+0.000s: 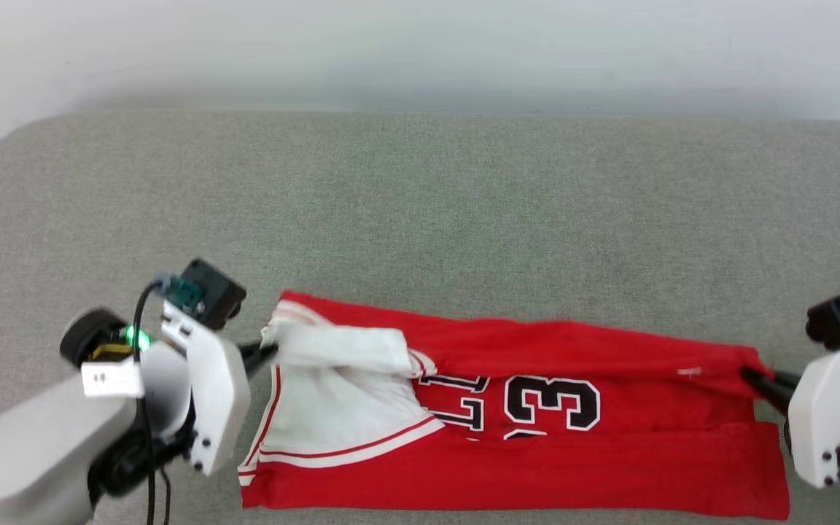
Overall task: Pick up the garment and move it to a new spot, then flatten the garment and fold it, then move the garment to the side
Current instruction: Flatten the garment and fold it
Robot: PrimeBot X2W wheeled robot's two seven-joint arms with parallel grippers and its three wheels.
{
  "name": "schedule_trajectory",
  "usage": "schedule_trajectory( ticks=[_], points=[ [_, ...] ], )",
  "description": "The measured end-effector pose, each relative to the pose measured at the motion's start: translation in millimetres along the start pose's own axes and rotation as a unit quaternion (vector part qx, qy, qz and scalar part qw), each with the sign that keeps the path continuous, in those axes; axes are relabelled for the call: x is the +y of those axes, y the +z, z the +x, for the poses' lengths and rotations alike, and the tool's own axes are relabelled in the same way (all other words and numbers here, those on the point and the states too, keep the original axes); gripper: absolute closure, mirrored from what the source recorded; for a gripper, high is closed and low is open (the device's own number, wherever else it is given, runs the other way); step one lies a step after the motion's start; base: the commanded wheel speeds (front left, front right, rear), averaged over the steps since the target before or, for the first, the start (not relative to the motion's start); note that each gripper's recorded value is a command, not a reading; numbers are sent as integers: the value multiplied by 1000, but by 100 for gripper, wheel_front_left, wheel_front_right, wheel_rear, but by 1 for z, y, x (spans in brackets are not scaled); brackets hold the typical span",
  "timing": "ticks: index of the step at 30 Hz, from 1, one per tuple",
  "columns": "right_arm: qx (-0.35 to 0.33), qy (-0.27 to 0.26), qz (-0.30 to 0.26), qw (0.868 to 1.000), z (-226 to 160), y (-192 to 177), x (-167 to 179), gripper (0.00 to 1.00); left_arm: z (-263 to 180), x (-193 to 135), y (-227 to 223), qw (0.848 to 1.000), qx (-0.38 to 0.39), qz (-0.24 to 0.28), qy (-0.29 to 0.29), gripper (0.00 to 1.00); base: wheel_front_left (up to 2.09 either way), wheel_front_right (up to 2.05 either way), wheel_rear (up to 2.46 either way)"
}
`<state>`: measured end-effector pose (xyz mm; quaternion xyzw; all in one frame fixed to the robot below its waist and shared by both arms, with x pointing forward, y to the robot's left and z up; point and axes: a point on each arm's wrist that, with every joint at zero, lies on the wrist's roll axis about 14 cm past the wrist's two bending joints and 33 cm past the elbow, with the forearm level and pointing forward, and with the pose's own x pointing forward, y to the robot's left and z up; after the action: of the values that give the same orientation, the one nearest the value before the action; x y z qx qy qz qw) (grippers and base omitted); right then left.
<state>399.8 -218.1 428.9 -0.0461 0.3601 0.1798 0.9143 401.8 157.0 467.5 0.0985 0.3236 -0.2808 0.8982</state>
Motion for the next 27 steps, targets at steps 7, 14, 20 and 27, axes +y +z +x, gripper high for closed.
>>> schedule_trajectory(
  ticks=[7,14,20,27],
  points=[
    [26,10,19,999,-11,-37,11,100,-10,-21,-44,999,29,-43,-6,100,0,0,0],
    [67,15,41,997,-11,-69,18,100,-4,-31,-83,994,71,-81,-10,100,0,0,0],
    [88,9,48,995,-5,-86,17,100,5,-34,-98,991,81,-102,-10,100,0,0,0],
    [25,3,50,998,-12,-60,14,0,-2,-19,-78,995,9,-98,33,0,0,0,0]
  ],
)
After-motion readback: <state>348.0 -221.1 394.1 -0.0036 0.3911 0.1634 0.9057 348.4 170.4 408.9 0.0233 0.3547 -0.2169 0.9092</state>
